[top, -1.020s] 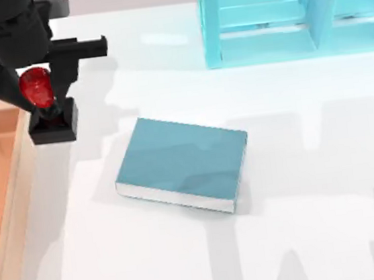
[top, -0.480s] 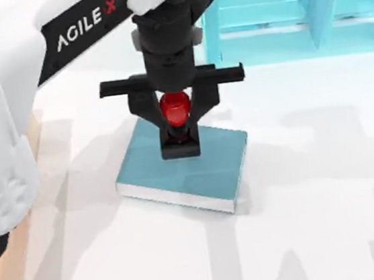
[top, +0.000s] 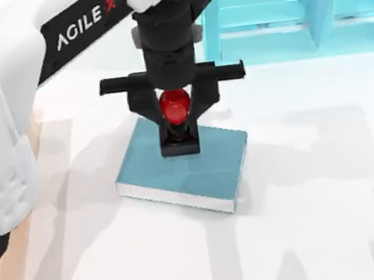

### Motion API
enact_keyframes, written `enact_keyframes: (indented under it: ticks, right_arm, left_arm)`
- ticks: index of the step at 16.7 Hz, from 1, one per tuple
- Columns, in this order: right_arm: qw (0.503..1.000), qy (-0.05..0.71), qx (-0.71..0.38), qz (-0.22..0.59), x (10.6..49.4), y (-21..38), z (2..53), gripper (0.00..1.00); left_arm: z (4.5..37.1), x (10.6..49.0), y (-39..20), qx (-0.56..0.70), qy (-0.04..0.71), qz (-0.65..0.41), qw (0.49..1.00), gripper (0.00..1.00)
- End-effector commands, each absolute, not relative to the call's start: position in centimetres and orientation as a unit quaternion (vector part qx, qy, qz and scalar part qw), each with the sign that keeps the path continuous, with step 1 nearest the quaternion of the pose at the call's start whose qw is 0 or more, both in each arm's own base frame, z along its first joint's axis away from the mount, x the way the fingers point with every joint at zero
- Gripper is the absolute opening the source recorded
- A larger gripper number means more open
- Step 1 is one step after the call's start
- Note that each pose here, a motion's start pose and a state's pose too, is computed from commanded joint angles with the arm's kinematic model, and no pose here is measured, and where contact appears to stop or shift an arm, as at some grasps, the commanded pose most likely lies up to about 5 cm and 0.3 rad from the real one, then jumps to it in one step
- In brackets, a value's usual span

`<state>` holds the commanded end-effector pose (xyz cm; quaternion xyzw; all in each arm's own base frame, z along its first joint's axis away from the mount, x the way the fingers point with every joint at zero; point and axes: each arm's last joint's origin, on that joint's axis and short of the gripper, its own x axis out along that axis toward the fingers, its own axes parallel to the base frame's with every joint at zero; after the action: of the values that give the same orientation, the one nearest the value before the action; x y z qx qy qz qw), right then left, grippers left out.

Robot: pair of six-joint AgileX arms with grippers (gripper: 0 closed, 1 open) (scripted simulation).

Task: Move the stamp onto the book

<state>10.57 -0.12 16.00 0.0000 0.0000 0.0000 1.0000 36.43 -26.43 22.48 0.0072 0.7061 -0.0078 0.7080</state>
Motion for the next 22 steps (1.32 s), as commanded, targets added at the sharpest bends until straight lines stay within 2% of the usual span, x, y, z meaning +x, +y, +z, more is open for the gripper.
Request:
enact_keyframes:
  ticks: [4, 17, 22]
  right_arm:
    - [1.0, 0.0, 0.0, 0.0, 10.57, -0.12, 16.0, 1.0]
    - [1.0, 0.0, 0.0, 0.0, 10.57, -0.12, 16.0, 1.0]
    - [1.0, 0.0, 0.0, 0.0, 10.57, -0.12, 16.0, 1.0]
  left_arm:
    - [22.59, 36.42, -26.46, 0.007, 0.706, -0.008, 0.708, 0.0]
    - [22.59, 36.42, -26.46, 0.007, 0.706, -0.008, 0.708, 0.98]
    - [22.59, 36.42, -26.46, 0.007, 0.706, -0.008, 0.708, 1.0]
